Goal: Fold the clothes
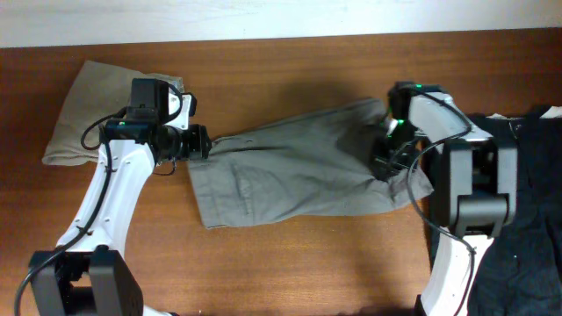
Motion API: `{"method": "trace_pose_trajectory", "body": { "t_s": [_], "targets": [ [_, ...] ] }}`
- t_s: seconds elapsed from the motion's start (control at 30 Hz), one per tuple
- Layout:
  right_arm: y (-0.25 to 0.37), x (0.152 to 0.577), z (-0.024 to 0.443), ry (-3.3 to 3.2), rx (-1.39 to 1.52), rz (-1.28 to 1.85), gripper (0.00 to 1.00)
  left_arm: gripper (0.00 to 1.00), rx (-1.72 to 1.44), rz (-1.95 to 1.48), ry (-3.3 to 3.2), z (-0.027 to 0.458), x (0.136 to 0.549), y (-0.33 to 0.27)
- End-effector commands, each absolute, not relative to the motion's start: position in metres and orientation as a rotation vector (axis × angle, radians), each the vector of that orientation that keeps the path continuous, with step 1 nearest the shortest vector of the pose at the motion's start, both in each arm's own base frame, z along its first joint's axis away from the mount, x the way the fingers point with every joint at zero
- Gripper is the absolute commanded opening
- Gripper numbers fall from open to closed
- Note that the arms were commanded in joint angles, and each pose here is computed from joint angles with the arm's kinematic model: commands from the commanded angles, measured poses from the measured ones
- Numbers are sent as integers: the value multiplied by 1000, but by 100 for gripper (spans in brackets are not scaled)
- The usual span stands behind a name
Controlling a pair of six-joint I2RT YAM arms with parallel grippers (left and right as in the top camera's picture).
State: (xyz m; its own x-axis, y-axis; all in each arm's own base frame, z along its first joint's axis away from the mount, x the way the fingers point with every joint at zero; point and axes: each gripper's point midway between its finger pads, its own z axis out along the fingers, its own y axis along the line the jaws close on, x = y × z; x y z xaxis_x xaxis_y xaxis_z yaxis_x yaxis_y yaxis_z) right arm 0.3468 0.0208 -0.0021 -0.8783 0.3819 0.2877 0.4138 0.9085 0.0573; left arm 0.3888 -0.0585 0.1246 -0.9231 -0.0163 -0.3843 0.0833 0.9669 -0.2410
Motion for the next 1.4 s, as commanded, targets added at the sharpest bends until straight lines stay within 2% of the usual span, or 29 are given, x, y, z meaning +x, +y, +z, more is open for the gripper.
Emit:
{"method": "trace_pose_trajectory", "body": {
  "t_s": [0.0,0.07,0.1,0.17,0.23,0.33,0.43,0.47,0.53,0.6,0.63,0.73,0.8,0.87,0.97,1.1,1.17,1.27,1.37],
  "targets": [
    [8,339,-20,-2798,-489,-130,5,49,130,-457,2782,107,380,-88],
    [18,341,-19,-2804,-465,-169,5,45,186,-468,2876,72,368,-105],
    [20,342,-19,-2813,-436,-175,5,39,204,-463,2920,53,364,-109],
    [21,341,-19,-2812,-432,-175,5,19,196,-448,3051,17,348,-108],
    [20,341,-19,-2809,-438,-175,5,11,159,-239,3223,-18,326,-79],
    [20,341,-19,-2810,-438,-175,5,11,61,-58,3247,-25,327,-48],
    [19,357,-2,-2873,-360,-198,6,16,-24,-75,3153,9,354,-32],
    [21,364,11,-2907,-330,-221,6,18,-39,-77,3116,27,362,-28],
    [48,386,60,-3019,-160,-480,10,25,-31,-98,3007,74,380,-28],
    [81,392,102,-3076,9,-736,14,33,-1,-197,2908,103,392,-44],
    [96,390,115,-3090,80,-786,14,33,14,-243,2883,107,395,-51],
    [146,373,107,-3034,339,-771,14,33,94,-358,2862,99,400,-76],
    [177,344,71,-2922,469,-629,17,33,160,-358,2917,66,400,-85],
    [180,327,51,-2865,497,-544,18,29,195,-355,2972,43,396,-84],
    [159,291,13,-2752,363,-384,18,24,182,-327,3047,0,397,-73],
    [94,262,-9,-2685,85,-58,17,21,40,-212,3045,-4,408,-25],
    [89,269,-3,-2701,70,-100,15,21,-42,-210,3031,10,417,-3],
    [113,300,49,-2820,235,-389,14,27,-22,-212,3006,55,433,8],
    [122,339,105,-3021,297,-467,14,29,54,-388,2962,100,443,-25]
  ]
}}
